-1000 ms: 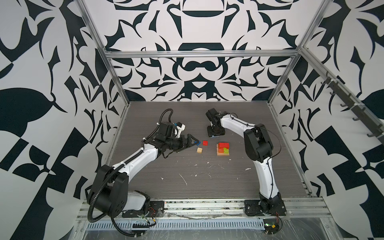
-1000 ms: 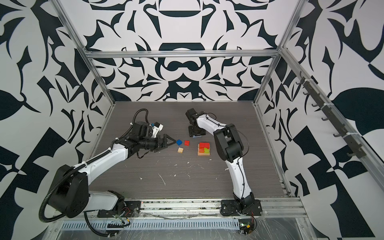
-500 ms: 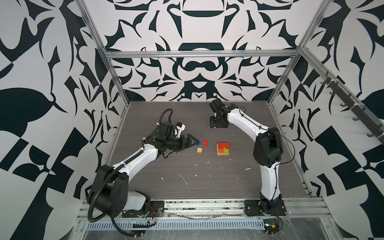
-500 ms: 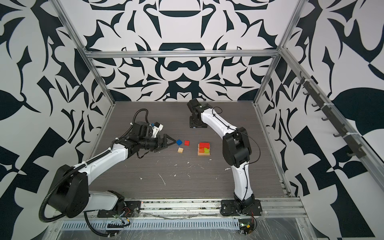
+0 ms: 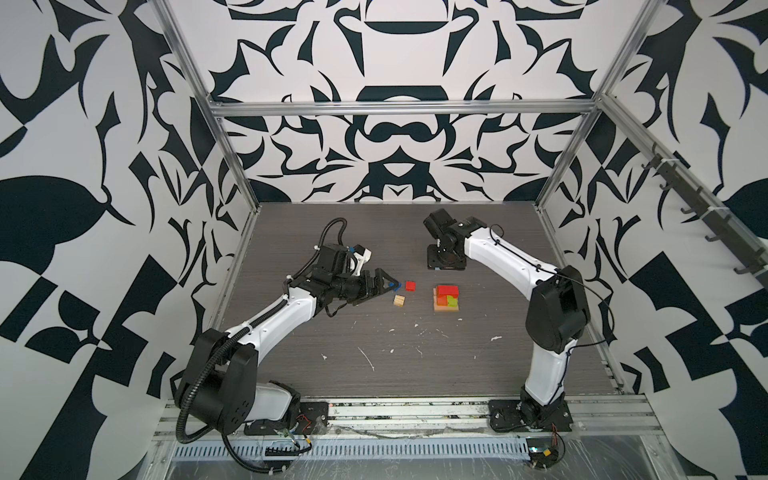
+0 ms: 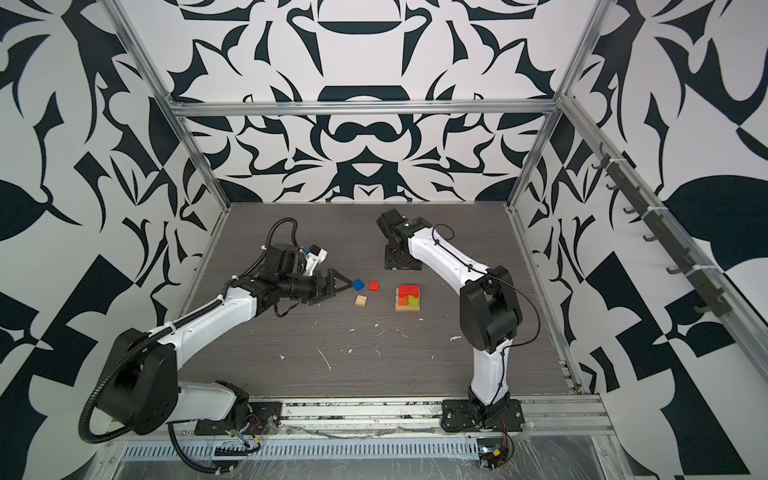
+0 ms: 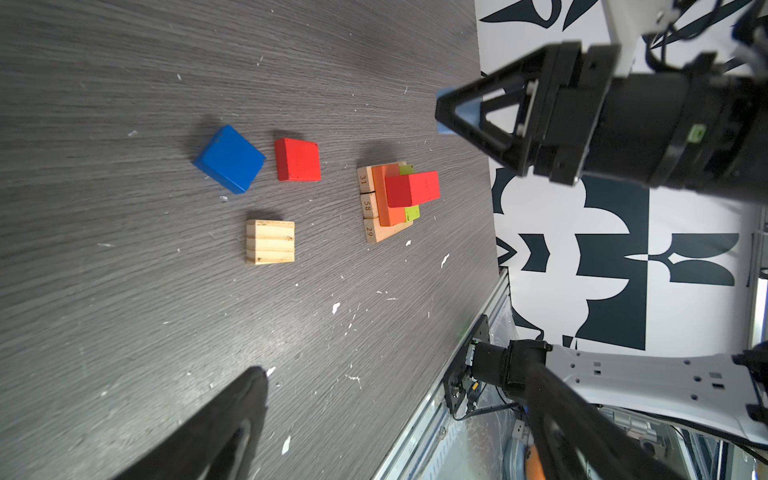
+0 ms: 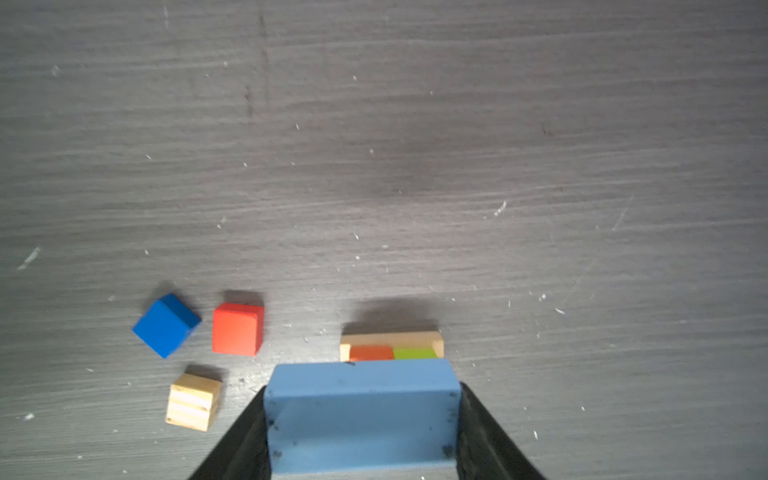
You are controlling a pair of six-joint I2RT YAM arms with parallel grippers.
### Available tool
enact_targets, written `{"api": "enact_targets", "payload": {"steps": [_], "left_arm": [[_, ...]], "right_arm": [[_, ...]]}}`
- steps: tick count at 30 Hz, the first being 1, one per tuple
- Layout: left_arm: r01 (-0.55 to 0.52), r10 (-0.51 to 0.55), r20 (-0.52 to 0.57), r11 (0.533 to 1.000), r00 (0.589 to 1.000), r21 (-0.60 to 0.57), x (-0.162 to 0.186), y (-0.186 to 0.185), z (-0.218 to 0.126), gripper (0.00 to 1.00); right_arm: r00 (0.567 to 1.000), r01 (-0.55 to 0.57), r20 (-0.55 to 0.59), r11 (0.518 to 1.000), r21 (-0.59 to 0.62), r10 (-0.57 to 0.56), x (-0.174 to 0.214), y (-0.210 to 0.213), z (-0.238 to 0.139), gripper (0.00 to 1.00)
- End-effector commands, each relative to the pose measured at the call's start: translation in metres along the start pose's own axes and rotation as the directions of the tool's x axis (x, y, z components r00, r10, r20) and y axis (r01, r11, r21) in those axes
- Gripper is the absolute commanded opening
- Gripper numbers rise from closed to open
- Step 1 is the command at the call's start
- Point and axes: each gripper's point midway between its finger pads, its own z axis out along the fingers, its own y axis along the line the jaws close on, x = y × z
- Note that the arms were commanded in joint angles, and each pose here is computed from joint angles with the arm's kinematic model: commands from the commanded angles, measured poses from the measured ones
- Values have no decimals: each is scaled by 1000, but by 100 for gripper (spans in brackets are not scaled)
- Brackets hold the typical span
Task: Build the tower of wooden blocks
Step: 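Lift the light blue block with the right gripper and carry it over the stack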
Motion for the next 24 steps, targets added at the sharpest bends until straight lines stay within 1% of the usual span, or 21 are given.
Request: {"api": "enact_targets", "payload": {"steps": [1,14,24], "left_arm": [[2,-2,-15,1000,1000,13,3,1,4,100],[9,-9,-20,1000,1000,15,3,2,9,99],[9,-9,-28,1000,1000,13,7,0,13,100]], "right_arm": [[998,-29,49,999,26,28,1,-10,-19,40],[995,-79,61,997,2,79,31,-18,-16,40],[995,-69,68,998,-2,69,42,-18,-9,41]]}}
